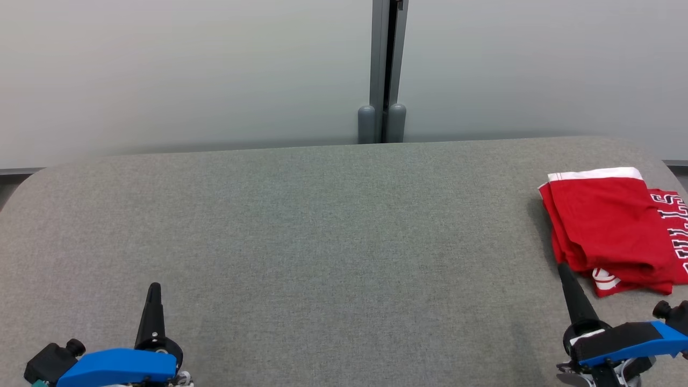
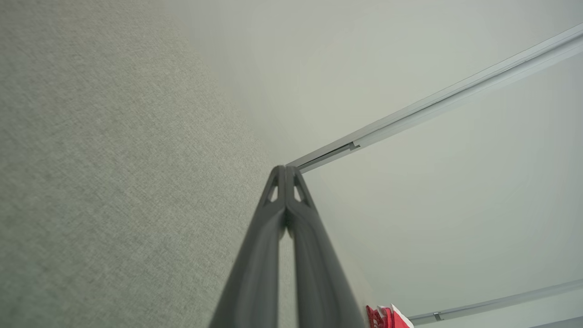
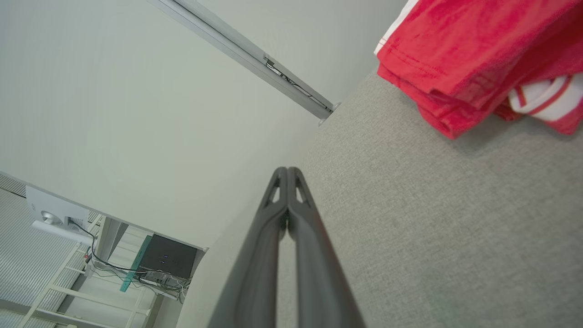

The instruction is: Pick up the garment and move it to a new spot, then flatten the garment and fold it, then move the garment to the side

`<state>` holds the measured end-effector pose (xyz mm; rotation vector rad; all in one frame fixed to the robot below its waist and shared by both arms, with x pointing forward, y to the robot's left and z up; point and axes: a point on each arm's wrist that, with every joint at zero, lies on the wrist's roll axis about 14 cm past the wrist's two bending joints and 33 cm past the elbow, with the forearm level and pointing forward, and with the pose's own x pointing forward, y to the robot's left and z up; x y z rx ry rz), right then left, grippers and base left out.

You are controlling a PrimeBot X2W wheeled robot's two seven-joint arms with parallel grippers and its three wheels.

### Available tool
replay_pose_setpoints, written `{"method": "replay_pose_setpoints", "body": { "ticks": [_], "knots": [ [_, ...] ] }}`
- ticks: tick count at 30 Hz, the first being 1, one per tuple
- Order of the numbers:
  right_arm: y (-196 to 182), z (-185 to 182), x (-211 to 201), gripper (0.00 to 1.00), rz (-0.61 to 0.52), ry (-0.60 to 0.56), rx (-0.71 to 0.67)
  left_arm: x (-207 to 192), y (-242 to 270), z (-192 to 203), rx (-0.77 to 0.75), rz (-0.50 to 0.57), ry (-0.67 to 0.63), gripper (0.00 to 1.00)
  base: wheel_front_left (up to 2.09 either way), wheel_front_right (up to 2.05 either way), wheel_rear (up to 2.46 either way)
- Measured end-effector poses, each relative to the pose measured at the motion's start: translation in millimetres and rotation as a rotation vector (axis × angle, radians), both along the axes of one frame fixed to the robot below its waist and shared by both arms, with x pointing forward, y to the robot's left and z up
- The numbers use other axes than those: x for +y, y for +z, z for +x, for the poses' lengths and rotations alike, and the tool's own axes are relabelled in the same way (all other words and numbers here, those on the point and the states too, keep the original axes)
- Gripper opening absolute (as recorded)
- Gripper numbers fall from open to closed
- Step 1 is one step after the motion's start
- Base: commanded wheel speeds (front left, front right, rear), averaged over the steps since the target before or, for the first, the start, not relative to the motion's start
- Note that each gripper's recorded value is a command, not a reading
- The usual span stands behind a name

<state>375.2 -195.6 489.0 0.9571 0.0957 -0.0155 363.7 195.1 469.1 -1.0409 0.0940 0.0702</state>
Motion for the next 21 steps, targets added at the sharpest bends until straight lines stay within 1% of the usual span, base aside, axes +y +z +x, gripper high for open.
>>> {"method": "replay_pose_setpoints", "body": {
  "ticks": [21],
  "knots": [
    [5.3, 4.4, -1.1, 0.00, 0.223, -0.023, -0.021, 1.8, 10.8, 9.2, -0.027, -0.193, 0.019, 0.00, 0.00, 0.00, 0.00]
  ]
}}
